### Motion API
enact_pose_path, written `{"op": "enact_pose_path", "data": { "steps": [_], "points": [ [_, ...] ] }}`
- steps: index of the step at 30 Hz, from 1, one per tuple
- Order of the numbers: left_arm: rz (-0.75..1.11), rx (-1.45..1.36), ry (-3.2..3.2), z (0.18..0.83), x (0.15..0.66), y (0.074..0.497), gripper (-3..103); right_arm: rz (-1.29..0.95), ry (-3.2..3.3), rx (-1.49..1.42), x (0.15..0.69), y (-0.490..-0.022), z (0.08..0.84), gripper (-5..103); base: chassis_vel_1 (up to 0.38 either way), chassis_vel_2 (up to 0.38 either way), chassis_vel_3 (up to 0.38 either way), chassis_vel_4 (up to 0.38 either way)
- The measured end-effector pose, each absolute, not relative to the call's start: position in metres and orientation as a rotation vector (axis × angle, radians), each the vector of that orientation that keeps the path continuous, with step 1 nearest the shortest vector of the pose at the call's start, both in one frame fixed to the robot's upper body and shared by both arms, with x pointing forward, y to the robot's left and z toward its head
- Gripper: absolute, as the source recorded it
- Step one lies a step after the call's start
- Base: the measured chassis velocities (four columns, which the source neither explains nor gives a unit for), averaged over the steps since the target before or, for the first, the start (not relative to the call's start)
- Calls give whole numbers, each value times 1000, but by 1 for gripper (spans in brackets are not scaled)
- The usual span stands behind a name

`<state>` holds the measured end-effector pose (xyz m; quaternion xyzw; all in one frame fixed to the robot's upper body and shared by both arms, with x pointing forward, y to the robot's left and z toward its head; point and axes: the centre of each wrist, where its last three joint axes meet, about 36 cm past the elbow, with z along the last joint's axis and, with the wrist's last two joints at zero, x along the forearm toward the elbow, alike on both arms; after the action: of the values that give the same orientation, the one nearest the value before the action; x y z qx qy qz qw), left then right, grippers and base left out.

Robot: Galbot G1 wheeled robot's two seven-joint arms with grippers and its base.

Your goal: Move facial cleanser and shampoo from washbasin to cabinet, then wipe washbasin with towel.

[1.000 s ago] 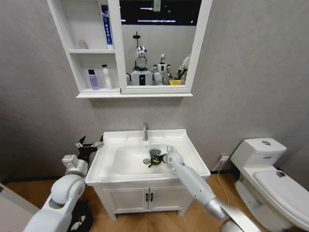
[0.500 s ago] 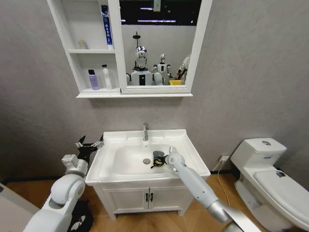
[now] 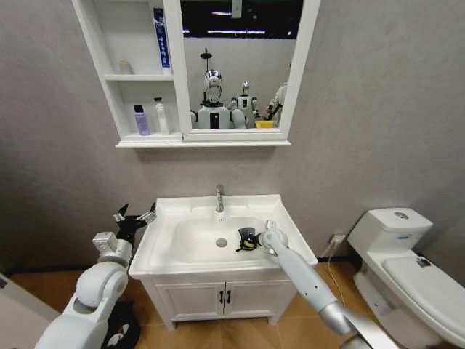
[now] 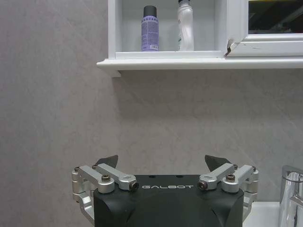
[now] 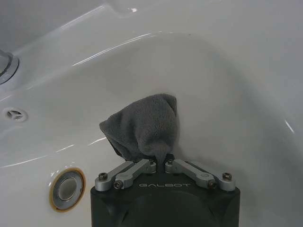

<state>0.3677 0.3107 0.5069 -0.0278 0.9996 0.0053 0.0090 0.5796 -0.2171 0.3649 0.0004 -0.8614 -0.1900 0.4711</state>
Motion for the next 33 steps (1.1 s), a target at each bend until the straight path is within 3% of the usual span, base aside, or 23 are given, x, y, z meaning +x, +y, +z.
{"op": "enact_pose_path", "data": {
  "steps": [10, 33],
  "points": [
    [31, -101, 3118, 508, 365, 311, 100, -471, -2067, 131, 590, -182, 348, 3, 0, 0, 0, 0],
    [43, -131, 3106, 515, 359, 312, 100, -528, -2038, 270, 599, -150, 320, 3, 0, 0, 0, 0]
  ]
}}
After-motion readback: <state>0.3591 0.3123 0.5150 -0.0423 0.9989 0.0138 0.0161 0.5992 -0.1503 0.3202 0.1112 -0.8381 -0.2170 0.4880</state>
